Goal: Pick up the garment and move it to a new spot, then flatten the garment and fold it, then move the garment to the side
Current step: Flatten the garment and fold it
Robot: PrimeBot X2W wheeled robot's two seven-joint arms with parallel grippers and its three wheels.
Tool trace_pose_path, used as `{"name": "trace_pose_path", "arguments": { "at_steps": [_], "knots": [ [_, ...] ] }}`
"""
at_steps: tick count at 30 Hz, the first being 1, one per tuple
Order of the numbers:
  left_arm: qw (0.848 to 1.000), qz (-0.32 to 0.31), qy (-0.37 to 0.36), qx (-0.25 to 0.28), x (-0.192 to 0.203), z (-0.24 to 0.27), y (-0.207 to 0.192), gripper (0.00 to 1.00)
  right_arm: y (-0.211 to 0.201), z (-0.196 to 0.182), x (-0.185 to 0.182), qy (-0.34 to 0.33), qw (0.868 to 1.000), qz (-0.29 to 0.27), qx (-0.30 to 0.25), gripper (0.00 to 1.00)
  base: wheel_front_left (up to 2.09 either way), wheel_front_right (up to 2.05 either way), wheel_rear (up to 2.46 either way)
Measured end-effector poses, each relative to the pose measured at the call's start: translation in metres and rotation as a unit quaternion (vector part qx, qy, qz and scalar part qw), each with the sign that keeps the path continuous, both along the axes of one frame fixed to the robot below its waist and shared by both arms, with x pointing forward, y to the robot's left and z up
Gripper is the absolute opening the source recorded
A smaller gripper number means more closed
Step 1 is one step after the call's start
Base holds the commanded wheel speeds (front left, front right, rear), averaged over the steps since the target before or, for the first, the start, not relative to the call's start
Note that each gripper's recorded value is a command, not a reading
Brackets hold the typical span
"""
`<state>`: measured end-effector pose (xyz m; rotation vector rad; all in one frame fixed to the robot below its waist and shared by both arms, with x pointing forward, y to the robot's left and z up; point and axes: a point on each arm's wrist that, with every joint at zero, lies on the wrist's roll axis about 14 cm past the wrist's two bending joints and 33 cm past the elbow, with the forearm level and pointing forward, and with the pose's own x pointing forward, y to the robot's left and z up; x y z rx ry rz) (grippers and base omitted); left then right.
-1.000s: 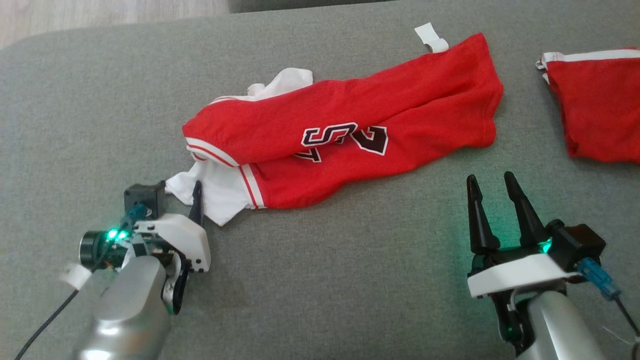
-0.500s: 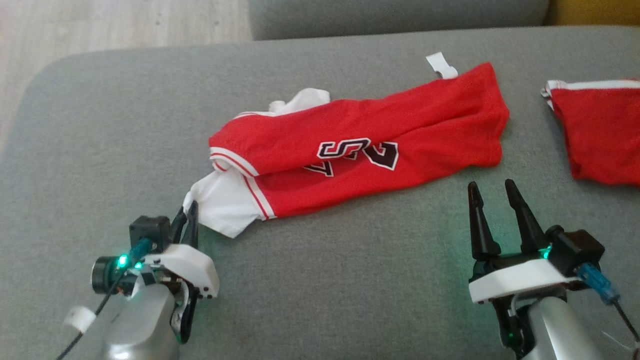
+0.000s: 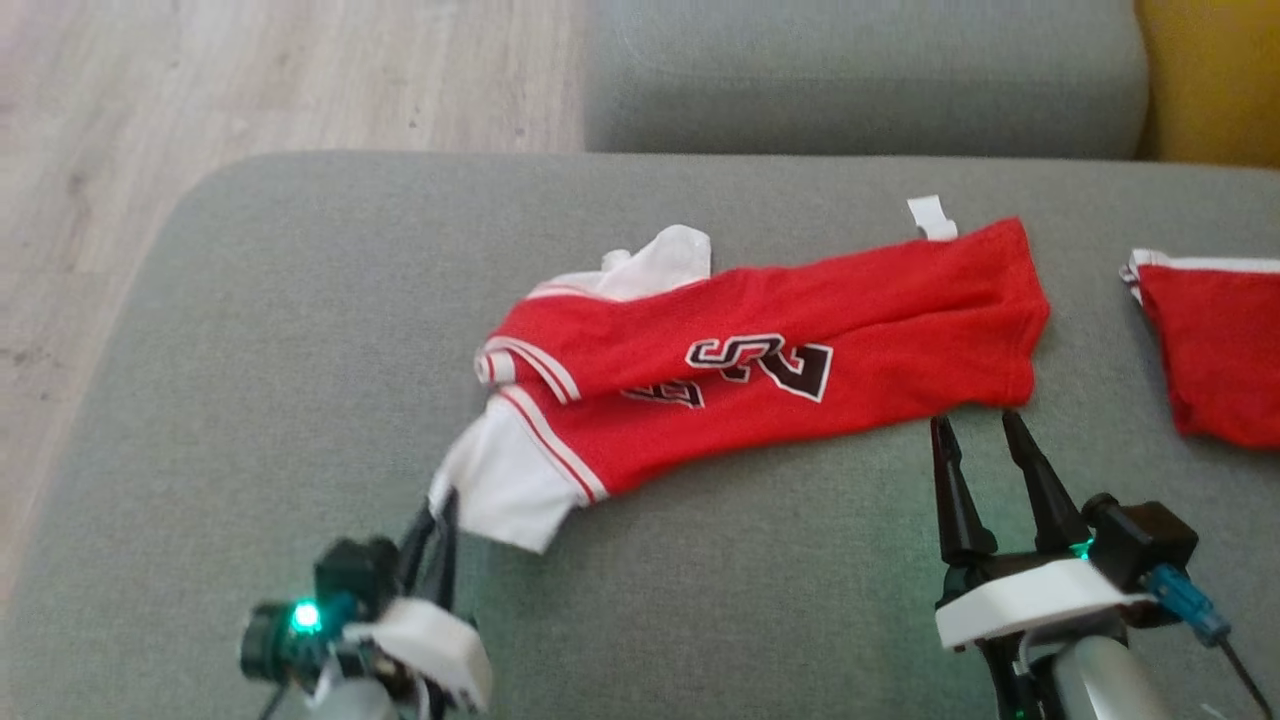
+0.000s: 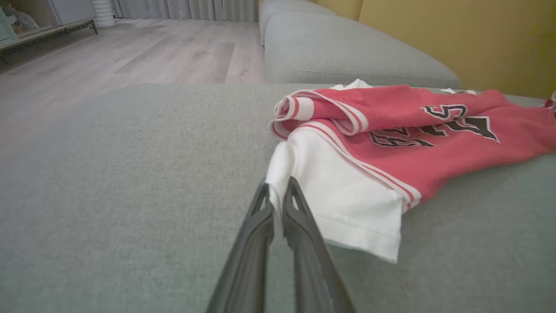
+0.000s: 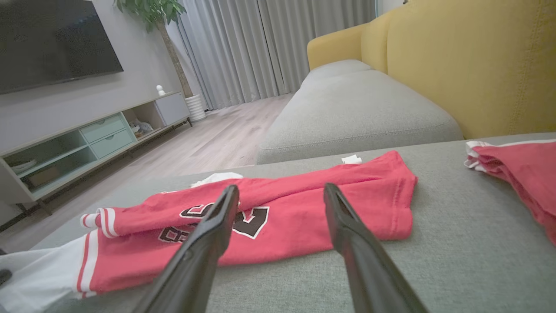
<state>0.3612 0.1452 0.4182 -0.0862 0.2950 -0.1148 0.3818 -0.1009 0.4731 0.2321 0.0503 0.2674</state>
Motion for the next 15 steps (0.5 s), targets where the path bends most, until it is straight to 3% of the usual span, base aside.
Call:
{"name": "trace_pose_path", "arguments": {
  "at_steps": [4,9,10,11,12,15],
  "knots": [
    [0.999,-0.022,0.023,0.007,-0.031,-0.008,-0.011,0.00,0.006,0.005,-0.004,-0.007,1.000,0.010,-0.001,1.00,0.00,0.00,0.00],
    [0.991,-0.088,0.104,0.012,-0.076,-0.032,-0.044,0.00,0.009,0.000,-0.010,0.001,1.000,0.015,-0.001,1.00,0.00,0.00,0.00],
    [0.990,-0.092,0.110,0.007,-0.080,-0.033,-0.048,0.10,0.010,0.000,-0.010,0.002,1.000,0.016,-0.001,1.00,0.00,0.00,0.00],
    [0.989,-0.095,0.110,0.004,-0.082,-0.031,-0.051,0.91,0.010,-0.001,-0.010,0.002,1.000,0.016,-0.001,1.00,0.00,0.00,0.00],
    [0.990,-0.095,0.105,0.006,-0.080,-0.028,-0.052,1.00,0.010,-0.002,-0.010,0.003,1.000,0.016,-0.001,1.00,0.00,0.00,0.00],
    [0.993,-0.085,0.078,0.007,-0.066,-0.013,-0.050,1.00,0.007,-0.004,-0.011,0.007,1.000,0.013,-0.001,1.00,0.00,0.00,0.00]
  ]
}}
